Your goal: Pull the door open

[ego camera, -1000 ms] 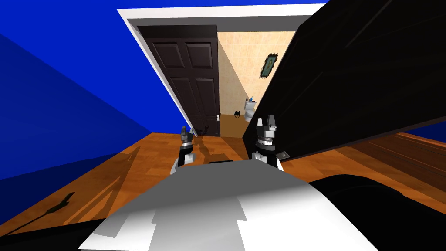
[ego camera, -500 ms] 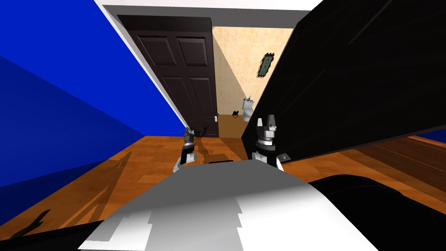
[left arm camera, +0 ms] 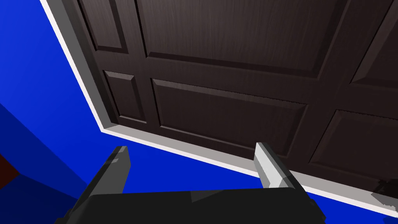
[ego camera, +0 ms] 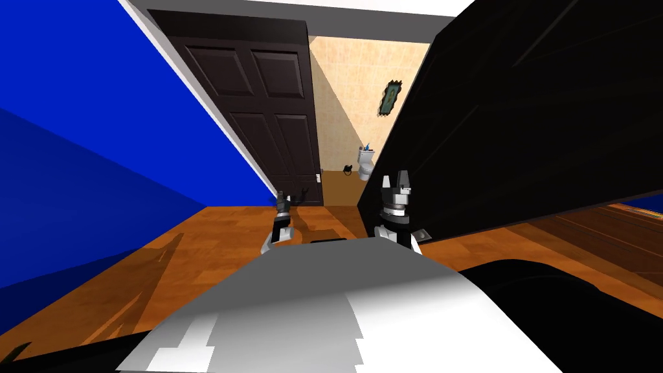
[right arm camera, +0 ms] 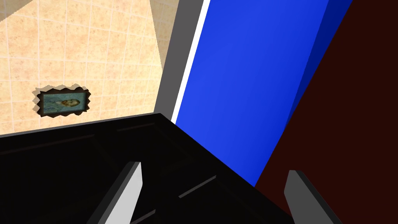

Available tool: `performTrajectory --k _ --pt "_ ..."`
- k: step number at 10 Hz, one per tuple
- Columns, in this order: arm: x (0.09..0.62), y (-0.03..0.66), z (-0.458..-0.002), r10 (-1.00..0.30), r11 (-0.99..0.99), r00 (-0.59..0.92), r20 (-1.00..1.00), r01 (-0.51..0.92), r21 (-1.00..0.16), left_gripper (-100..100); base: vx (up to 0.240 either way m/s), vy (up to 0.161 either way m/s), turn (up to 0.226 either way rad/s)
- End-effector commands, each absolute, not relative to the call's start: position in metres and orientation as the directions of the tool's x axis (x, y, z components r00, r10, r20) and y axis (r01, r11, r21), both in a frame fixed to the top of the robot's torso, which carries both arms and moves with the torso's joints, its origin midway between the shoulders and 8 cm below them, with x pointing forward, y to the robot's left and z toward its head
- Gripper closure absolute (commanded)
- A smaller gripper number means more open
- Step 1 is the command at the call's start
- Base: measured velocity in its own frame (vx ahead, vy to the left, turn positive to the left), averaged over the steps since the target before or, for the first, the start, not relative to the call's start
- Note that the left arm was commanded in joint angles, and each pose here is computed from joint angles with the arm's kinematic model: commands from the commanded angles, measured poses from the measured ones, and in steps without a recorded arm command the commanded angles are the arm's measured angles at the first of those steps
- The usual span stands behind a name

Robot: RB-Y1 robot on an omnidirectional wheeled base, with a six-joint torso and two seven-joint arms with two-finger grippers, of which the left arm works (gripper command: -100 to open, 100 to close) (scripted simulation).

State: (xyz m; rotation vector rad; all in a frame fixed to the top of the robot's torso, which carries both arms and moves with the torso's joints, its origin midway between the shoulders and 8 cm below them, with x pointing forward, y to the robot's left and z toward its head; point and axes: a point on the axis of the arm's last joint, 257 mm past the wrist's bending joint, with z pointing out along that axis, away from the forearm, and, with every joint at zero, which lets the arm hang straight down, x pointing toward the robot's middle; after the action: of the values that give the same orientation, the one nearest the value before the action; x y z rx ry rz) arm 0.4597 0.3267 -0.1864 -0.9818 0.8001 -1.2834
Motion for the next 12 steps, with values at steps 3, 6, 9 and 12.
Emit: performTrajectory --k 3,6,9,12 --pt "0.470 0.328 -0.210 -0.989 0.007 0.139 0.046 0.359 -0.933 -100 0.113 -0.021 -0.096" --pt "0.474 0.330 -0.232 -0.989 0.004 0.144 0.045 0.321 -0.947 -100 0.081 -0.008 -0.054" --pt "0.480 0.332 -0.256 -0.988 0.001 0.150 0.043 0.281 -0.960 -100 0.093 -0.007 -0.100" --pt "0.485 0.333 -0.275 -0.987 -0.001 0.155 0.041 0.250 -0.968 -100 0.106 -0.010 -0.090"
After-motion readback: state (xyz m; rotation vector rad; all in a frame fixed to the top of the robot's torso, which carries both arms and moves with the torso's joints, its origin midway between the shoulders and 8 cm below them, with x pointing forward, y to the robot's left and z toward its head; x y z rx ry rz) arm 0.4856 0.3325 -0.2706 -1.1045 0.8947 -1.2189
